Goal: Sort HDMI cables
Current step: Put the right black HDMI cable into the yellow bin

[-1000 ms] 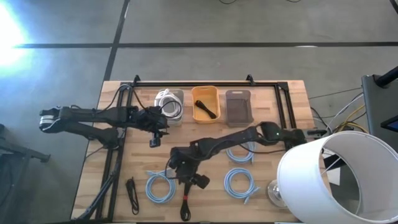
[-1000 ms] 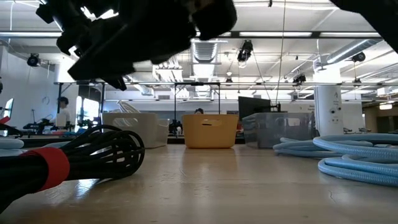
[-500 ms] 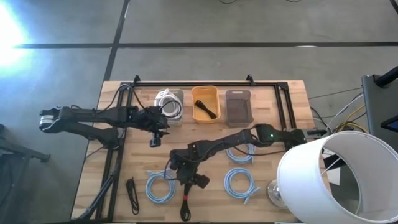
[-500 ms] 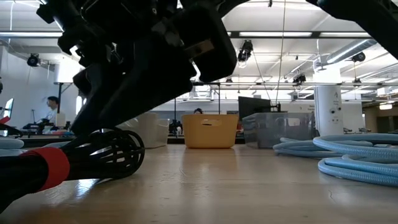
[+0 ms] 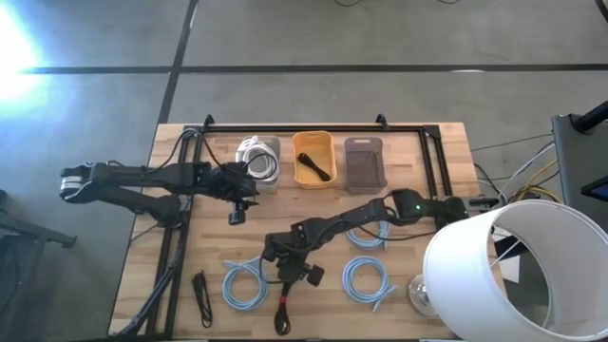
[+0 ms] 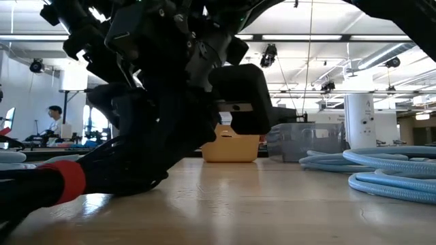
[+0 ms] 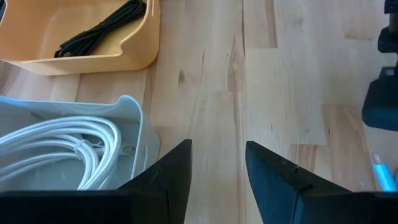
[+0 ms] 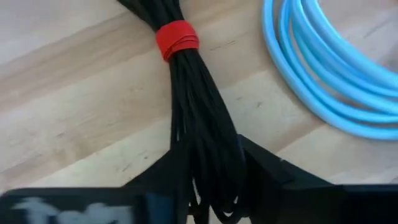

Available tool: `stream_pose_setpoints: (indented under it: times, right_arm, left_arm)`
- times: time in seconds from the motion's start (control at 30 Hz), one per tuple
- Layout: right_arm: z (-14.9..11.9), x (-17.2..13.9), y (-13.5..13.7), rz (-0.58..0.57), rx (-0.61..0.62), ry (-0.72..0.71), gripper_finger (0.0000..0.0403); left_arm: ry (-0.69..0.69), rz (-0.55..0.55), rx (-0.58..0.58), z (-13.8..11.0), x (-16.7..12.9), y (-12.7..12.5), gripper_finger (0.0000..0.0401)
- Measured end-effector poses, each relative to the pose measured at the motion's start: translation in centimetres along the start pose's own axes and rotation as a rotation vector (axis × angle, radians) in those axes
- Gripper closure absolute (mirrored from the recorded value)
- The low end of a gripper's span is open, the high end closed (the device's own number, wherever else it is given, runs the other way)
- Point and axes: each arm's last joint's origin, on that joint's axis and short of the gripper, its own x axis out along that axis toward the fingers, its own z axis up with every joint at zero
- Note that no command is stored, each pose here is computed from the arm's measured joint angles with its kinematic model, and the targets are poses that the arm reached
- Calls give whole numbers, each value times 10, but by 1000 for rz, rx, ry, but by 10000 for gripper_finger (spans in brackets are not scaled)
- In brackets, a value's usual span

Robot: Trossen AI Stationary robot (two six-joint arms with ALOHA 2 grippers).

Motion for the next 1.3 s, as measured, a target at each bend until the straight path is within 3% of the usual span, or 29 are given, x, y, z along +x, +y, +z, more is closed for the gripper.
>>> stream_pose_setpoints:
  times: [0.2, 0.33, 0.53, 0.73, 0.87, 1.0, 1.13, 1.3]
  right_arm:
    - [4, -11, -4, 16, 54, -8, 381]
    - [5, -32, -7, 22, 109, 66, 383]
    - [-7, -85, -4, -11, 302, 318, 384]
    - [-13, -145, -9, -86, 417, 327, 384]
    - [-20, -186, -11, -226, 451, 374, 384]
    - [-29, -234, -10, -478, 541, 454, 385]
    - [-48, -273, -8, -662, 780, 403, 385]
    - [-87, -292, -3, -803, 1026, 326, 385]
  left_arm:
    - [-2, 0, 67, 0, 0, 0, 247]
    - [-2, 0, 66, 0, 0, 0, 248]
    - [-2, 0, 65, 0, 0, 0, 248]
    - [-1, 0, 44, 0, 0, 0, 248]
    - [-1, 0, -17, 0, 0, 0, 248]
    - [0, 0, -60, 0, 0, 0, 248]
    - [-1, 0, -70, 0, 0, 0, 248]
    - [-1, 1, -117, 0, 0, 0, 248]
